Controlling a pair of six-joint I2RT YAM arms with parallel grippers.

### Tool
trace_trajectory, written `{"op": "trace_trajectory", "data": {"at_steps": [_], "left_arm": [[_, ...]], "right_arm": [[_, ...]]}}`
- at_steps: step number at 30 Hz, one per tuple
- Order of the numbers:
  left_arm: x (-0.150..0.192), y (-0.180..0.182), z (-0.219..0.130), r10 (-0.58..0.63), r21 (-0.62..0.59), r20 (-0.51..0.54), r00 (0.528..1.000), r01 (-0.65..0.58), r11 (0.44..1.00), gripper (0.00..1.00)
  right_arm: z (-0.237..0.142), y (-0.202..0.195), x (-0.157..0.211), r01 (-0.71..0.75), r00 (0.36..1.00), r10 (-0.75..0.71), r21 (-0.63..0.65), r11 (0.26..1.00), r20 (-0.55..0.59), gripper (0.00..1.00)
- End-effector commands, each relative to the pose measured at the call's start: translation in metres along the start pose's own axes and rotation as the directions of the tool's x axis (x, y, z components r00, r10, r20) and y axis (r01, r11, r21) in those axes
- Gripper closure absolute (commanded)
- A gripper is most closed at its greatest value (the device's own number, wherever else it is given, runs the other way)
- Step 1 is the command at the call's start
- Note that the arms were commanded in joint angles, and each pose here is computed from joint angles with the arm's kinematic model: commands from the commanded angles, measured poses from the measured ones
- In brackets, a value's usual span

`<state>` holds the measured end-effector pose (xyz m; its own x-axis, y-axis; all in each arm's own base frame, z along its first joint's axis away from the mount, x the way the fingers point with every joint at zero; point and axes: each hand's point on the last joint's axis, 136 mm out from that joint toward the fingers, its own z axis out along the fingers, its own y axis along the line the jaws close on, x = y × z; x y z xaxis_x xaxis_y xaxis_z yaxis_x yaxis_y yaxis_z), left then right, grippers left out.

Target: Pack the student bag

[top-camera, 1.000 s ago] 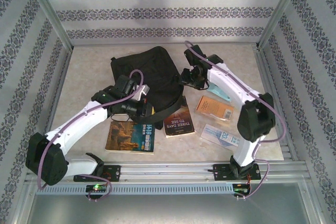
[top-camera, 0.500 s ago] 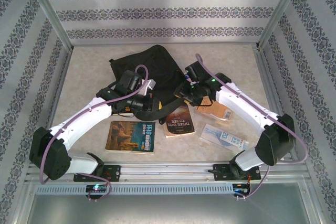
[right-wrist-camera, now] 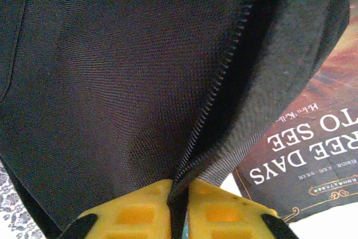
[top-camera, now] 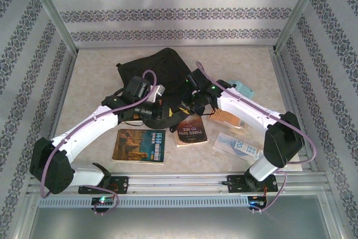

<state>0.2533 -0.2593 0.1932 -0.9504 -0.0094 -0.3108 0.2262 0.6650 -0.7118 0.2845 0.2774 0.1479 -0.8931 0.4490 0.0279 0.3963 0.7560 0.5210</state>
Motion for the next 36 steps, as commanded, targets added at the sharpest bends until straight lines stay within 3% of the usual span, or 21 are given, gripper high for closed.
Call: {"op": "trace_trajectory", "data": {"at_steps": [1,6,17,28,36], "left_arm": [[0.001,-0.006,-0.009,0.032,0.016,0.028,0.999,-0.032,0.999,1.0],[0.006,0.012,-0.024,-0.005,-0.017,0.041,0.999,0.006,1.0,1.0],[0.015,0.037,-0.046,-0.098,-0.025,0.072,0.993,0.1,0.995,1.0],[0.005,0.076,-0.07,-0.164,-0.145,0.16,0.973,0.187,0.972,1.0],[-0.001,0.076,-0.079,-0.156,-0.162,0.188,0.97,0.188,0.969,1.0]], "right_arm": [[0.0,-0.007,-0.002,0.02,0.999,-0.021,0.048,0.999,0.037,0.95],[-0.002,-0.019,-0.009,0.055,0.996,-0.063,0.117,0.992,0.066,1.0],[0.0,-0.034,-0.02,0.08,0.991,-0.097,0.183,0.98,0.087,1.0],[-0.008,-0.039,-0.032,0.142,0.979,-0.169,0.22,0.965,0.11,1.0],[-0.009,-0.043,-0.039,0.182,0.969,-0.218,0.255,0.95,0.12,1.0]]}}
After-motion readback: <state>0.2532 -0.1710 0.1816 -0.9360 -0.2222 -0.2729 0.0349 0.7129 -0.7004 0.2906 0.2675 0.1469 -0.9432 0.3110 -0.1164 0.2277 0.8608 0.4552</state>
